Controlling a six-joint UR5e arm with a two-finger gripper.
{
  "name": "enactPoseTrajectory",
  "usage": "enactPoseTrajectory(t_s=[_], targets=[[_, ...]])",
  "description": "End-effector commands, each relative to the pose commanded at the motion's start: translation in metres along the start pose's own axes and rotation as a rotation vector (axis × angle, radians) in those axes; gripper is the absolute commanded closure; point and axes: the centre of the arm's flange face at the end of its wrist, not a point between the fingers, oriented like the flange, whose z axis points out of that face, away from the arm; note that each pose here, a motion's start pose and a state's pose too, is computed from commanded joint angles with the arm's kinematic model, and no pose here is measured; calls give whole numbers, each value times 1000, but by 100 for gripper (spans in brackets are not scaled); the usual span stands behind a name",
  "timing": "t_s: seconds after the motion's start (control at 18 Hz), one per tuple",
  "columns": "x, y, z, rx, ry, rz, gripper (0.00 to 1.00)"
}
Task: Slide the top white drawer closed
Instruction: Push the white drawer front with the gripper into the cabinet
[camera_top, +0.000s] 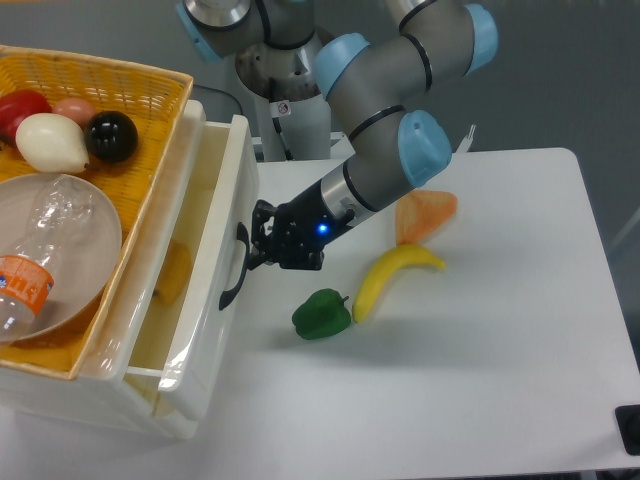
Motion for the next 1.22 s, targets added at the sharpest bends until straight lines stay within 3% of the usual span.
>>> enactPoseTrajectory(t_s=[1.22], targets=[[20,-3,20,-29,17,29,100]])
